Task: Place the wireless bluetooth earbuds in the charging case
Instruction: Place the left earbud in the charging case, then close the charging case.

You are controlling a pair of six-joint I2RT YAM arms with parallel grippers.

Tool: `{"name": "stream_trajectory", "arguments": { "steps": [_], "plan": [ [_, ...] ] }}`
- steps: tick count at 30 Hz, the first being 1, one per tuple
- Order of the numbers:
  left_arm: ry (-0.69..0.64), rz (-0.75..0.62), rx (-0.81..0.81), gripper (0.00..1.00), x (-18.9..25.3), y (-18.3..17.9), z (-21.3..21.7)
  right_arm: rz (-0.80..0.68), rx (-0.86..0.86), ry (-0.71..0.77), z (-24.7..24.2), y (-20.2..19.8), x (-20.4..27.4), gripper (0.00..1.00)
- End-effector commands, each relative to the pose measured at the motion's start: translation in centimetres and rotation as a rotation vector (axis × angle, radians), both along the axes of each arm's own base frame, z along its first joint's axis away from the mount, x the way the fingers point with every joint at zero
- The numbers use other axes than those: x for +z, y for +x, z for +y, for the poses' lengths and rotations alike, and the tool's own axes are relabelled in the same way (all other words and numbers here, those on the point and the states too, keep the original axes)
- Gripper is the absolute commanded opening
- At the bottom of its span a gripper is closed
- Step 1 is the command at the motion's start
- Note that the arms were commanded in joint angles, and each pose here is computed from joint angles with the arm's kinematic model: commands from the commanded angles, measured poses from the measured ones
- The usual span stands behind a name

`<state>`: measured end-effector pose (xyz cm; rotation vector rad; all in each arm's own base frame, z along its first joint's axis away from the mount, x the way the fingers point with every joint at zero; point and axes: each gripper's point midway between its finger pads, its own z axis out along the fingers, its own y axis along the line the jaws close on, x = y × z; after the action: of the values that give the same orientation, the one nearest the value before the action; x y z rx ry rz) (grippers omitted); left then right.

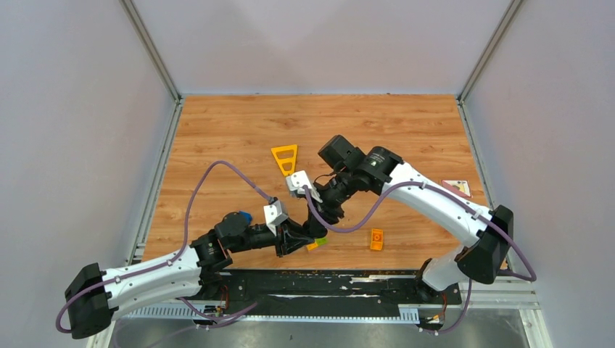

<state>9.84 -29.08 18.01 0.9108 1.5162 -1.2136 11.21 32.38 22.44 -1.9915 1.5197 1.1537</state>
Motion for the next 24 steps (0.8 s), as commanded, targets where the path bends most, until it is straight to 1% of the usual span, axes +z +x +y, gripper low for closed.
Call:
{"name": "stream_trajectory", "arguments": {
  "steps": [1,3,5,6,7,8,9,10,12,17,21,24],
  "plan": [
    [-0.06,-0.039,-0.015,0.0,2.4,-0.2,-0.2,-0.09,0.033,0.091,-0.7,-0.5,4.3,0.24],
    [-0.06,-0.038,-0.015,0.0,2.4,-0.2,-0.2,-0.122,0.028,0.098,-1.2,-0.4,4.8,0.26],
    [-0.062,-0.039,-0.016,0.0,2.4,-0.2,-0.2,-0.145,-0.015,0.089,-1.4,0.5,4.4,0.35],
    [-0.063,-0.039,-0.016,0.0,2.4,-0.2,-0.2,-0.144,-0.049,0.079,-1.5,1.1,4.0,0.44],
    [-0.065,-0.042,-0.016,0.0,2.5,-0.2,-0.2,-0.129,-0.07,0.062,-1.7,1.4,3.3,0.59],
    [-0.066,-0.043,-0.016,0.0,2.5,-0.2,-0.2,-0.112,-0.081,0.051,-1.8,1.5,2.9,0.64],
    [-0.069,-0.046,-0.015,0.0,2.6,-0.2,-0.2,-0.095,-0.09,0.04,-1.9,1.5,2.5,0.74],
    [-0.069,-0.046,-0.015,0.0,2.6,-0.2,-0.2,-0.08,-0.101,0.032,-1.9,1.6,2.1,0.78],
    [-0.07,-0.047,-0.015,0.0,2.7,-0.2,-0.2,-0.061,-0.108,0.018,-1.9,1.6,1.3,0.8],
    [-0.08,-0.046,-0.004,0.0,3.0,0.0,-0.2,-0.002,-0.09,-0.022,-1.9,1.0,-0.7,0.8],
    [-0.11,-0.01,0.095,0.0,3.3,1.4,0.4,0.045,-0.041,-0.013,-2.1,-0.4,-0.7,0.8],
    [-0.124,0.015,0.174,0.0,3.0,2.5,0.9,0.034,-0.025,0.008,-2.5,-1.0,0.0,0.8]
  ]
}}
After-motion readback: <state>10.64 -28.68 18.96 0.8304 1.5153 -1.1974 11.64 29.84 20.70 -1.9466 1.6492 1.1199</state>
